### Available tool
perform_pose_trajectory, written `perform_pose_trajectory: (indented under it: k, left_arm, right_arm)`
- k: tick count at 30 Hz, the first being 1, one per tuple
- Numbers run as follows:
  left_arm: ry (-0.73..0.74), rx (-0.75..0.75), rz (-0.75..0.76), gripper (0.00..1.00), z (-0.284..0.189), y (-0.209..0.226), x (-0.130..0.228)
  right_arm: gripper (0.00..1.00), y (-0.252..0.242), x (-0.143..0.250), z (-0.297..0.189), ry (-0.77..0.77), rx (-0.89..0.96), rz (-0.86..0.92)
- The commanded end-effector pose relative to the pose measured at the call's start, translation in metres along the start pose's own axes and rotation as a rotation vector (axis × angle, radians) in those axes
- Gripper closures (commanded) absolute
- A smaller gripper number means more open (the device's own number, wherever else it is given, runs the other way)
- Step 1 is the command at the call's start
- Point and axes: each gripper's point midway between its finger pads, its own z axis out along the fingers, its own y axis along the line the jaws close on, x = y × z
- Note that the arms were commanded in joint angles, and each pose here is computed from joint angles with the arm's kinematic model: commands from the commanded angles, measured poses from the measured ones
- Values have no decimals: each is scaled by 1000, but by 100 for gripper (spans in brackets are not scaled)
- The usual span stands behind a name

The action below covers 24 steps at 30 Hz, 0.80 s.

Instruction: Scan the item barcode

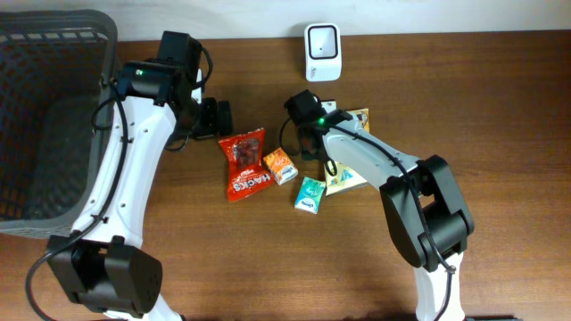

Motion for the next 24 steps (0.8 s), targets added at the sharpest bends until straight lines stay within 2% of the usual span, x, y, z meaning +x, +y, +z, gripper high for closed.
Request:
perform_pose_trajectory:
  k: [1,4,15,17,22,24]
  left_arm:
    - [-5,-10,-6,1,-2,3,1]
    - [-5,-11,-6,1,-2,3,1]
    - [10,-15,-6,1,-2,4,4]
    - [14,-16,-6,1,-2,4,5]
    - [13,-16,-6,1,-2,4,5]
    - [12,-16,-6,1,-2,4,5]
  right_arm:
    - [44,-4,-4,4,-10,29,9]
    - [45,-12,0,7,-15,69,59]
    - [49,-13,13,20,-10,71,55]
    - [58,-13,13,20,-9,72,55]
    - [94,-15,13,11,14,74,47]
    - [96,-14,10,3,28,69,43]
